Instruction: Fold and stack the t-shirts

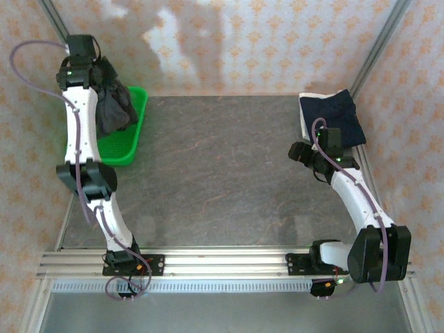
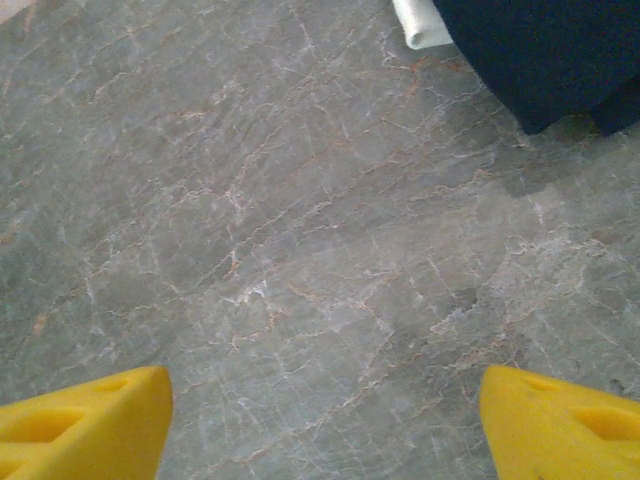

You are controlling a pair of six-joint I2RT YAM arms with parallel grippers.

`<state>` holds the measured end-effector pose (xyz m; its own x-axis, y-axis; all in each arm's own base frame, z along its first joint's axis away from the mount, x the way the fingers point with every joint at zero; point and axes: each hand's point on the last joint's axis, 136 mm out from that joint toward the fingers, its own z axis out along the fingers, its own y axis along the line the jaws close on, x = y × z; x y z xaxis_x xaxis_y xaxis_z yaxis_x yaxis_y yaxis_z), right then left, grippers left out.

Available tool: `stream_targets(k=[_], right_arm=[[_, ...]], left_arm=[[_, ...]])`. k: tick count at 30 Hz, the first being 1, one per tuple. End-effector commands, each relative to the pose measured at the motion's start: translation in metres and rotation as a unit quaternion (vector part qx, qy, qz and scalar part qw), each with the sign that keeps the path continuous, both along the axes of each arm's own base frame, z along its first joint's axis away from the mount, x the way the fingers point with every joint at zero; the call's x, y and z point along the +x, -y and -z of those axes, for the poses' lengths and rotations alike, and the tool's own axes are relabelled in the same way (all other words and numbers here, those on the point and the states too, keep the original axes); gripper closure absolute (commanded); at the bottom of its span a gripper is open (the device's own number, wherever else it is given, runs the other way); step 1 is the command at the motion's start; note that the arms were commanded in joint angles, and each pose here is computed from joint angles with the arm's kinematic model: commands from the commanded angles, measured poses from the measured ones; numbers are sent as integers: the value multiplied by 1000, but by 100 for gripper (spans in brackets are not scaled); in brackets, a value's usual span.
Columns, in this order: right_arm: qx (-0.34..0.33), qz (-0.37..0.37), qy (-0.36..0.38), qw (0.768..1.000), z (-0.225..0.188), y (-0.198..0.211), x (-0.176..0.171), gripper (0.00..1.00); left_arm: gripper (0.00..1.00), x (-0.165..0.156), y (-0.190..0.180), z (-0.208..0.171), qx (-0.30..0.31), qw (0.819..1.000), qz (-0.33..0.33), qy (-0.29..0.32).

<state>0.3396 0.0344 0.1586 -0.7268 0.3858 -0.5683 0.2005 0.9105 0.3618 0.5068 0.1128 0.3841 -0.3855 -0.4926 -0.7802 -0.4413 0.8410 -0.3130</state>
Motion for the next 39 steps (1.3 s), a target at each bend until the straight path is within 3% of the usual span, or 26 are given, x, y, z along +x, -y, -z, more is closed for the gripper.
stream_targets(k=[1,3,7,9,11,15,16,17,18,23,30,39], right_arm=[[15,-10,18,1000,-7,-7,3,21],[19,-14,22,999,-10,-9,3,21],[22,-15,28,999,-14,-10,2,22],[23,-15,37,999,-20,-10,-1,22],[23,-12,41,999,-22,-9,-3,22],[26,-3,38,999,-21,-7,-7,22],[28,-2,35,999,-19,-8,-8,22],[30,1,30,999,-17,-8,-9,21],[31,6,25,999,-15,-7,-10,17],[40,16,-14,999,3,-8,-22,12],[47,10,-61,997,35,-23,-38,12],[1,-19,-113,993,70,-51,-20,17]], left_arm=[[100,-37,71,-106,23,987,96,131],[100,-56,117,-147,10,969,154,192],[100,-106,227,-207,-6,910,311,275],[100,-119,262,-212,-36,888,364,279],[100,-113,274,-199,-72,887,375,261],[100,-58,262,-119,-63,936,301,173],[96,-43,253,-90,-54,950,276,137],[82,-31,248,-65,-55,958,262,106],[57,-19,243,-33,-58,964,252,68],[3,-2,225,90,-64,970,223,-67],[0,-45,240,161,-19,963,240,-125],[0,-110,321,259,-22,916,333,-222]])
